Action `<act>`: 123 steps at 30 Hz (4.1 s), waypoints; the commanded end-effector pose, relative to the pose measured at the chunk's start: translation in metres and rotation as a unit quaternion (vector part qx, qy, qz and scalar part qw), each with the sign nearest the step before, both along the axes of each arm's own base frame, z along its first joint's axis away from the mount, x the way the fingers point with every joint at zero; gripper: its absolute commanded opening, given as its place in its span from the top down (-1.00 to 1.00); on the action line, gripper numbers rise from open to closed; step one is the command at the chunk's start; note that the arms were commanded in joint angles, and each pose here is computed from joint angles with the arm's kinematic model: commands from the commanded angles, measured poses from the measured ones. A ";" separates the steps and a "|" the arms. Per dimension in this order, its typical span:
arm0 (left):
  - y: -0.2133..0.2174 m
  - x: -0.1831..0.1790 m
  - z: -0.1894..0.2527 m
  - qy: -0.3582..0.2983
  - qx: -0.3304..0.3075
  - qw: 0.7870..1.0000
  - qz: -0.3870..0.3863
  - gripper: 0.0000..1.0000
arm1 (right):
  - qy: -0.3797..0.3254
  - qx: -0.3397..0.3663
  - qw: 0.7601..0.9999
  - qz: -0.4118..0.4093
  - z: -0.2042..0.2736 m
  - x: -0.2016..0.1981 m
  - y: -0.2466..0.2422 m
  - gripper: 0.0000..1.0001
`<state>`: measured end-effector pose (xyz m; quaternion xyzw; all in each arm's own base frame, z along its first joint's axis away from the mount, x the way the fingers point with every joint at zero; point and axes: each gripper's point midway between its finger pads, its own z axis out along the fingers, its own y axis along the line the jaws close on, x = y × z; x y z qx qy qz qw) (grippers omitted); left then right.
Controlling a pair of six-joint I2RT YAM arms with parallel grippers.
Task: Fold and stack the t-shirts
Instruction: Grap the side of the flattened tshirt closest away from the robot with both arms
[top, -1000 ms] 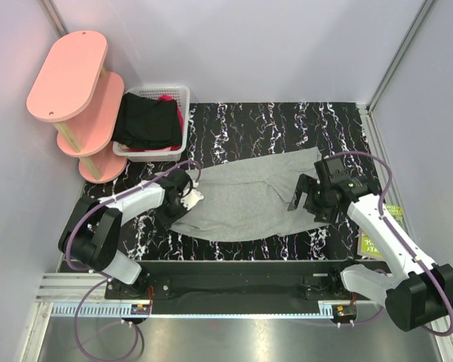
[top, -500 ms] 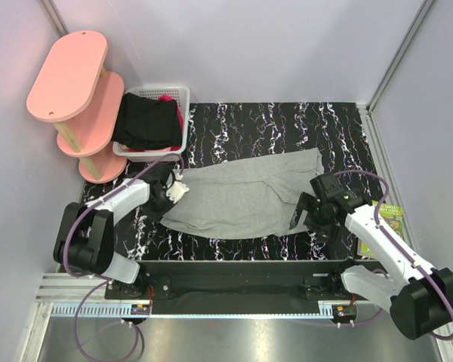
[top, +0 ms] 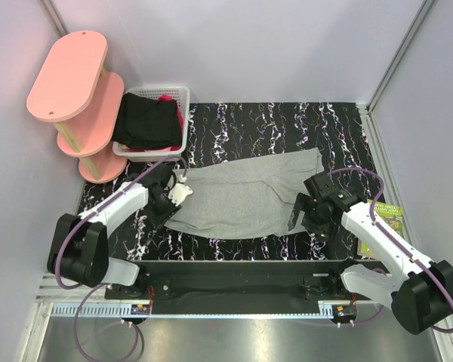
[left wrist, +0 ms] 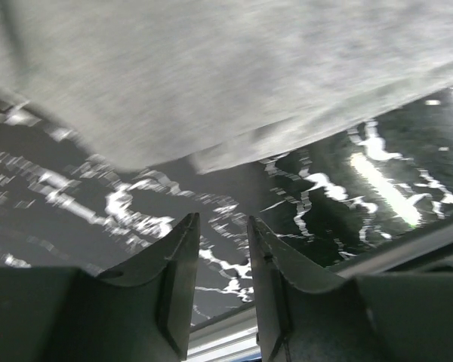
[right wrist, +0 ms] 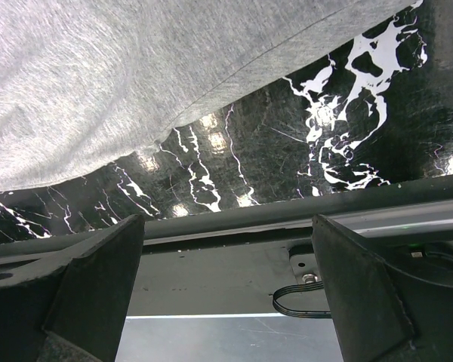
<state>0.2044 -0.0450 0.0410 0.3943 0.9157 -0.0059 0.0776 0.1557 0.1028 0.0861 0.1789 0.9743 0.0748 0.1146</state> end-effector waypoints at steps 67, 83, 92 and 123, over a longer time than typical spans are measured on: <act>0.015 0.014 0.010 0.012 -0.073 0.996 0.047 0.12 | -0.021 -0.071 0.997 -0.028 -0.007 0.015 0.007 -0.99; 0.006 0.033 -0.014 0.057 -0.081 0.993 0.069 0.11 | -0.106 -0.071 0.990 -0.056 0.036 0.034 -0.003 -0.99; 0.008 0.036 -0.015 0.051 -0.077 0.993 0.074 0.09 | -0.095 -0.064 0.992 -0.052 0.033 0.026 -0.003 -0.99; 0.019 0.032 -0.031 0.038 -0.059 0.995 0.076 1.00 | -0.058 -0.050 0.995 -0.066 0.007 0.018 0.005 -0.99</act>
